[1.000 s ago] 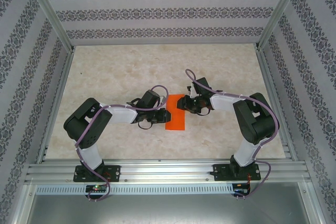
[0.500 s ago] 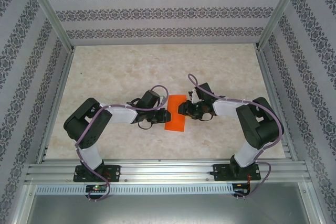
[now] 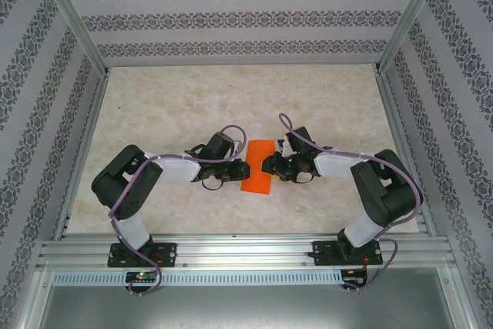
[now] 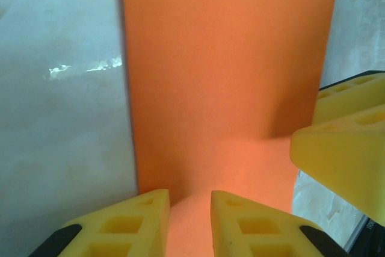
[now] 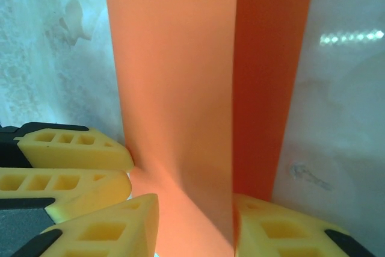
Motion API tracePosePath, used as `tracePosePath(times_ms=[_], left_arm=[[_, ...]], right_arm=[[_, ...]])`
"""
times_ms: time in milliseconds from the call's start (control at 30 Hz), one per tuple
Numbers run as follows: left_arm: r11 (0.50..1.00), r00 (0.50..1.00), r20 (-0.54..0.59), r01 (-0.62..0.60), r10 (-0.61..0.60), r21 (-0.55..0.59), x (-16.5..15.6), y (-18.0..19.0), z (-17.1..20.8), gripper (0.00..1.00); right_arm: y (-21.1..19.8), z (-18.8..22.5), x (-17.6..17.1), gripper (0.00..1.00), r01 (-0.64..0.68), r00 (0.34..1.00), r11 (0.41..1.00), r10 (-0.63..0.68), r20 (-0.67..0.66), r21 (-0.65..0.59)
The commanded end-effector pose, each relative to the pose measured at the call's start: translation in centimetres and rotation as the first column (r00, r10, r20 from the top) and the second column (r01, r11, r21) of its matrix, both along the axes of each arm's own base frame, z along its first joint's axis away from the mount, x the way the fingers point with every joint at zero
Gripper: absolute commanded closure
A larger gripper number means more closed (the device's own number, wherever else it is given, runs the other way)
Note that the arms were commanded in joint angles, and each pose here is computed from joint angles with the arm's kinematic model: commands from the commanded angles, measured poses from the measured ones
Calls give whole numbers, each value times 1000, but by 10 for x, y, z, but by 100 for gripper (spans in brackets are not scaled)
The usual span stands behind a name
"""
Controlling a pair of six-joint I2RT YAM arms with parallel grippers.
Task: Fold a paper plane with a square sheet of paper (fold left side to right side)
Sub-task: Fold the triangle a second time at the center of the table.
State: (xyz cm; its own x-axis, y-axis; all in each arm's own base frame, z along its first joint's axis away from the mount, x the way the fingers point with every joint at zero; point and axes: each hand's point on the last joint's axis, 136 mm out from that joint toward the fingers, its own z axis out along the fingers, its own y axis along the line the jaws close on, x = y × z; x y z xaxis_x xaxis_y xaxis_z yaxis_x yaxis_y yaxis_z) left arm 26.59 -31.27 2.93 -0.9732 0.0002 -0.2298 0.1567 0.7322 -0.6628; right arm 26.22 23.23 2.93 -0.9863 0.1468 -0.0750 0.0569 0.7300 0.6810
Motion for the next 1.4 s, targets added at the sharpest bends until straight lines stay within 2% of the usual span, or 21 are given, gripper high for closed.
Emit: tracePosePath(times_ms=[0, 167, 300, 533, 833, 1367], left_arm=[[1000, 997, 71, 13, -11, -26, 4, -5, 20, 70], [999, 988, 149, 33, -28, -33, 5, -3, 39, 62], [996, 964, 255, 89, -79, -31, -2, 3, 61, 54], [954, 868, 396, 268, -300, 134, -43, 6, 84, 41], [892, 803, 398, 354, -444, 281, -67, -19, 69, 36], [796, 748, 373, 332, -549, 506, -65, -49, 42, 27]], right_arm=[[5, 8, -2, 69, 26, 1000, 999, -25, -11, 47], [4, 8, -3, 77, 39, 998, 998, -37, -44, 42], [5, 15, 0, 81, 33, 998, 998, -31, -50, 48], [4, 20, -3, 84, 21, 994, 999, -16, -108, 39], [2, 25, 0, 86, 26, 991, 999, -21, -136, 35], [5, 22, 1, 88, 19, 987, 999, -13, -157, 36]])
